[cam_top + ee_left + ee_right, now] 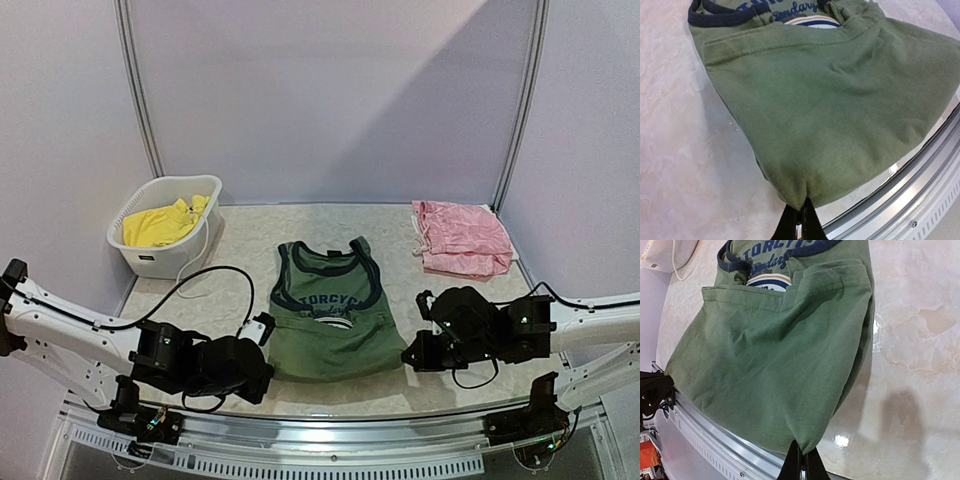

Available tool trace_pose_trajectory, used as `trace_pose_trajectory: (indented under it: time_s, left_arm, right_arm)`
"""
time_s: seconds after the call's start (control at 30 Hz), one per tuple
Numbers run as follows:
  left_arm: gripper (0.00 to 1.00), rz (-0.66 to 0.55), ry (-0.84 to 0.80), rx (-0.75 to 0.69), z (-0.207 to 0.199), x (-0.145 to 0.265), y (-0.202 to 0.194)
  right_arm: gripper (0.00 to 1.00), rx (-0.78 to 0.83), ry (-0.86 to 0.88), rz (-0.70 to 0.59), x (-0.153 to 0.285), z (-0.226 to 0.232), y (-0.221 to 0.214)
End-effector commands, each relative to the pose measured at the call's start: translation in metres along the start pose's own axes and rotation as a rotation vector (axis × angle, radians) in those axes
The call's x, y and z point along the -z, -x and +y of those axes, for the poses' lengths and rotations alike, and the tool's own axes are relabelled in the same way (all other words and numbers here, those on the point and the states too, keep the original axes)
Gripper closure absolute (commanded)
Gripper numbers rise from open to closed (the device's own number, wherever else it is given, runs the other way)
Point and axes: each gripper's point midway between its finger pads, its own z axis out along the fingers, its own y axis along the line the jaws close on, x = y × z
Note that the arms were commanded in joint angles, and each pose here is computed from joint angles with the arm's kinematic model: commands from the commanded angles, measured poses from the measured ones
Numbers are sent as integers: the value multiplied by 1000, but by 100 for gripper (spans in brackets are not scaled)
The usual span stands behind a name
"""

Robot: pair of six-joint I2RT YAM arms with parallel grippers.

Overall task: Fold and stack the mixed laundry pile
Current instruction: Pick up the 2/3-rectangle-folded tank top from the center of the board, then fold the 2/3-rectangle-folded tank top at the center of the board.

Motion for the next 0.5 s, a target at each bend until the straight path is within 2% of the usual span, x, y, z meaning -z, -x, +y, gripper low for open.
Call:
trace_pose_trajectory:
  time_s: [0.0, 0.2, 0.47]
  left_arm:
    - [100, -48, 56, -45, 8, 11, 21]
    - [100, -91, 83, -64, 14, 28, 50]
    - [100, -161, 112, -63, 25, 46, 97]
  right_arm:
    - [100, 53, -69, -55, 11, 1, 17]
    - [100, 74, -128, -88, 17, 6, 36]
    - [100, 85, -182, -174, 31, 11, 84]
